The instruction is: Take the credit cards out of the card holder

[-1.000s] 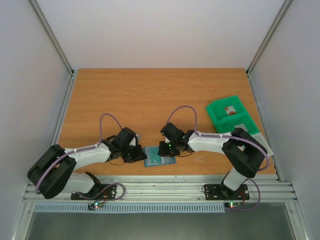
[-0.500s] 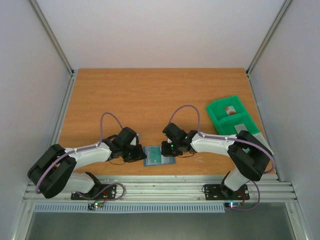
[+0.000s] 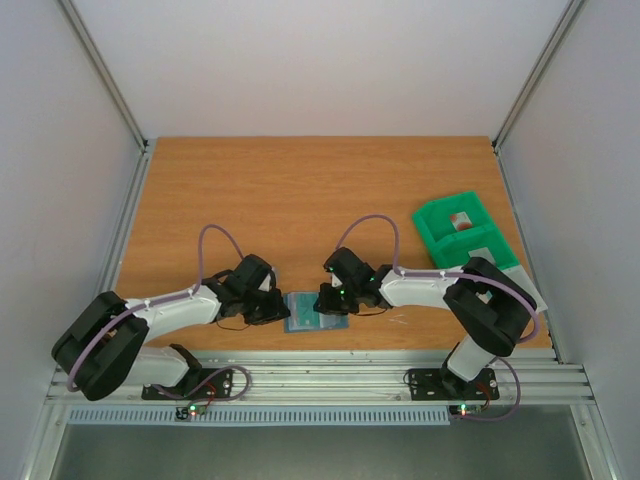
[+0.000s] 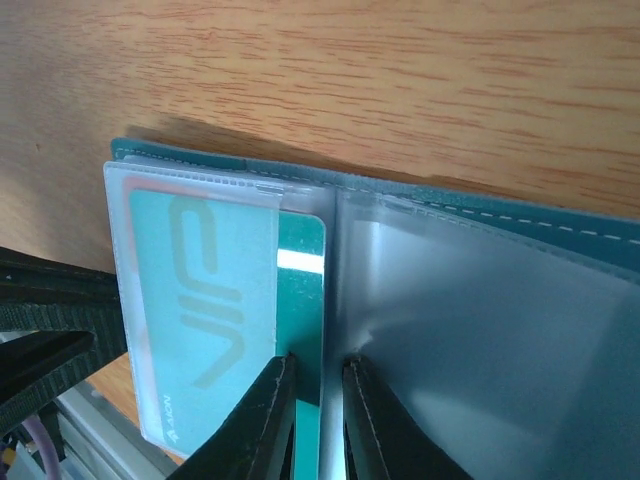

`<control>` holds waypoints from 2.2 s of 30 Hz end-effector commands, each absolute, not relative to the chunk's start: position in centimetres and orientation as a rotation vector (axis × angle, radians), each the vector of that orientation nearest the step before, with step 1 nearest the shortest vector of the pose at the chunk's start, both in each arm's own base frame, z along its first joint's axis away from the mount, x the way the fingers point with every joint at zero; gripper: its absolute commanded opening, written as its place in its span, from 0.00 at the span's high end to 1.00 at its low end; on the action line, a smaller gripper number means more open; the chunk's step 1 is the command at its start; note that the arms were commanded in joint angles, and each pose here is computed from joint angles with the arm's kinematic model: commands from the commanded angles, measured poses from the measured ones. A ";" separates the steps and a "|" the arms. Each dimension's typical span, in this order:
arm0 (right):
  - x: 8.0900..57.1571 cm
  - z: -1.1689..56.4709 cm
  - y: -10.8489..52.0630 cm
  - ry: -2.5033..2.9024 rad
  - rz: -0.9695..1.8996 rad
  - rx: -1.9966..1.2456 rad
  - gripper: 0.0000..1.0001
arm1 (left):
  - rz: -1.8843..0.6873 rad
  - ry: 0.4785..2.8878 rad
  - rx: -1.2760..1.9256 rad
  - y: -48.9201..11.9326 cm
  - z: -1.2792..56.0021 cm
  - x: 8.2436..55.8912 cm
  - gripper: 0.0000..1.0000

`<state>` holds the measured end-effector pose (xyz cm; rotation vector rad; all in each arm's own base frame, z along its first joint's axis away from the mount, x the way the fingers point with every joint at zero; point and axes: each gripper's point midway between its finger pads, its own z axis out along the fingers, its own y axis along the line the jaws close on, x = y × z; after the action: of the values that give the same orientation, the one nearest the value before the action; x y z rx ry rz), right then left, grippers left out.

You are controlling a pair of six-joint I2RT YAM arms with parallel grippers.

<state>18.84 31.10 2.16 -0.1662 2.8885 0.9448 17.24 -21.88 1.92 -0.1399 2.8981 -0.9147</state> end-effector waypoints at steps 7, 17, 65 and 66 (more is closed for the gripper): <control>18.8 0.9 30.9 2.889 1.053 -0.094 0.93 | -0.818 2.925 -0.157 -20.8 1.1 17.2 0.87; 19.8 2.2 29.3 2.817 1.157 -0.016 0.99 | -0.773 2.935 -0.166 -20.1 0.9 17.0 0.87; 19.7 2.5 30.4 2.789 1.279 -0.076 0.99 | -0.986 2.853 -0.166 -23.1 1.0 18.1 0.88; 19.7 2.6 30.3 2.787 1.282 -0.073 0.99 | -0.981 2.855 -0.168 -23.0 1.0 18.1 0.88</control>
<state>19.75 30.47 2.40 -0.0717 2.7989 1.2646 18.80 -24.48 2.93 -0.1483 2.8068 -1.0892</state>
